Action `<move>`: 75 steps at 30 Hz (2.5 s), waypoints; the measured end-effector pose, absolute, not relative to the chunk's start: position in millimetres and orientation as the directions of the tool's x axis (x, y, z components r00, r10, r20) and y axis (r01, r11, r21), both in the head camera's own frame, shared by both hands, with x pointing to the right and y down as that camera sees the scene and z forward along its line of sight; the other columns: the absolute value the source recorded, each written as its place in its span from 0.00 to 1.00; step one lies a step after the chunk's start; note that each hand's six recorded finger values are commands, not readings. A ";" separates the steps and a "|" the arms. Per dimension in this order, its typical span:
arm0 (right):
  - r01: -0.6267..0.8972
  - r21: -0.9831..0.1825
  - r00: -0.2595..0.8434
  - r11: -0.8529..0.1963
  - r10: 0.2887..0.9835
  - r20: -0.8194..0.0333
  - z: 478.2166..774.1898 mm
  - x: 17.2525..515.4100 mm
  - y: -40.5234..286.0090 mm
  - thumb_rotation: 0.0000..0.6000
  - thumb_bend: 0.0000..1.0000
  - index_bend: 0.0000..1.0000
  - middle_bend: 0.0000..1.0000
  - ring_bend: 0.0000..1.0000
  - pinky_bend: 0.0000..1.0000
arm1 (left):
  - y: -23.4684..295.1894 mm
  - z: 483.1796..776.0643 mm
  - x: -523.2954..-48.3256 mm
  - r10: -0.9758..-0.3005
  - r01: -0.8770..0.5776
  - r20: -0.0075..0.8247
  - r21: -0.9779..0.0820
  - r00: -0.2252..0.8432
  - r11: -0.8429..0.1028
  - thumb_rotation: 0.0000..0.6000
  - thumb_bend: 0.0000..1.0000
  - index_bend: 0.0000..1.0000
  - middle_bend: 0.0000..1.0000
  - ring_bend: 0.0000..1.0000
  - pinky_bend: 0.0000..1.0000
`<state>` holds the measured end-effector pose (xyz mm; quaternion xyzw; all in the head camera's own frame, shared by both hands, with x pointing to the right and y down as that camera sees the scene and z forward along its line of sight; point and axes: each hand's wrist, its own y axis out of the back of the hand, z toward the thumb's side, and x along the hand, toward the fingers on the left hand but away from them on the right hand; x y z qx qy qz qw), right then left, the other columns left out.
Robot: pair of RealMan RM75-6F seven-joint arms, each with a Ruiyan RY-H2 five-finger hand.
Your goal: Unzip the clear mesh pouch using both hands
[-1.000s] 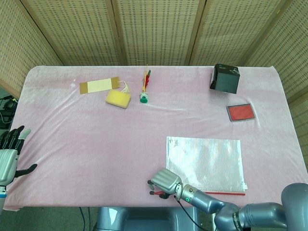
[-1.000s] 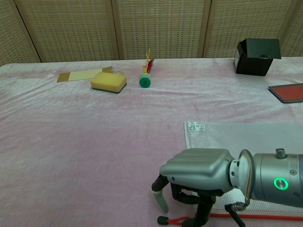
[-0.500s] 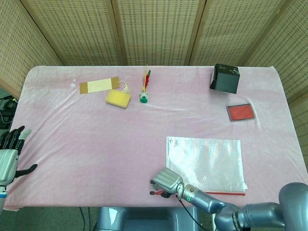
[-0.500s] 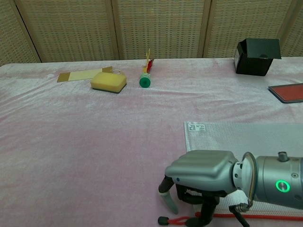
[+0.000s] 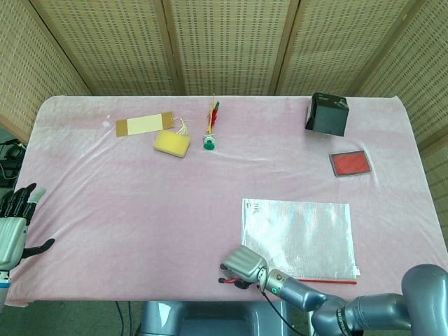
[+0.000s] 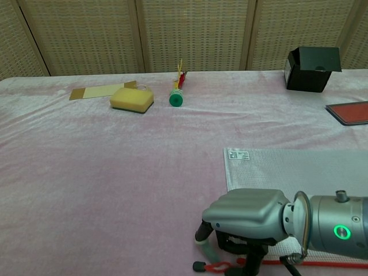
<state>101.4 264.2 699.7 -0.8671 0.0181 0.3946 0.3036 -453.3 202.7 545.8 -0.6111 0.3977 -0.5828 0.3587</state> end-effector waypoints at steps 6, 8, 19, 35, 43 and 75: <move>-0.268 -0.512 0.693 -0.816 0.206 -0.691 699.4 100.5 265.8 1.00 0.63 0.61 0.96 0.98 1.00 | 203.0 546.1 -453.2 -0.903 -0.069 0.429 -0.901 0.005 -0.429 1.00 0.00 0.00 0.00 0.00 0.00; -0.268 -0.515 0.694 -0.814 0.208 -0.690 699.5 100.4 265.6 1.00 0.64 0.63 0.96 0.98 1.00 | 203.1 546.0 -453.0 -0.903 -0.069 0.429 -0.901 0.006 -0.429 1.00 0.00 0.00 0.00 0.00 0.00; -0.206 -0.523 0.710 -0.827 0.242 -0.662 692.7 101.3 259.2 1.00 0.65 0.75 0.97 0.98 1.00 | 203.2 546.9 -453.1 -0.902 -0.069 0.432 -0.899 0.005 -0.432 1.00 0.00 0.00 0.00 0.00 0.00; 0.067 -0.492 0.748 -0.868 0.370 -0.551 642.3 97.6 200.7 1.00 0.65 0.78 0.97 0.98 1.00 | 202.2 547.0 -455.0 -0.898 -0.085 0.440 -0.894 0.002 -0.439 1.00 0.00 0.00 0.00 0.00 0.00; 0.243 -0.476 0.727 -0.845 0.484 -0.487 597.7 104.0 137.9 1.00 0.67 0.79 0.97 0.98 1.00 | 201.5 546.6 -456.5 -0.896 -0.091 0.444 -0.892 0.000 -0.442 1.00 0.00 0.00 0.00 0.00 0.00; 0.341 -0.424 0.726 -0.839 0.521 -0.448 523.4 81.0 78.1 1.00 0.69 0.81 0.97 0.98 1.00 | 120.5 585.0 -347.3 -0.805 -0.268 0.282 -0.842 0.522 -0.469 1.00 0.00 0.12 0.98 0.86 0.97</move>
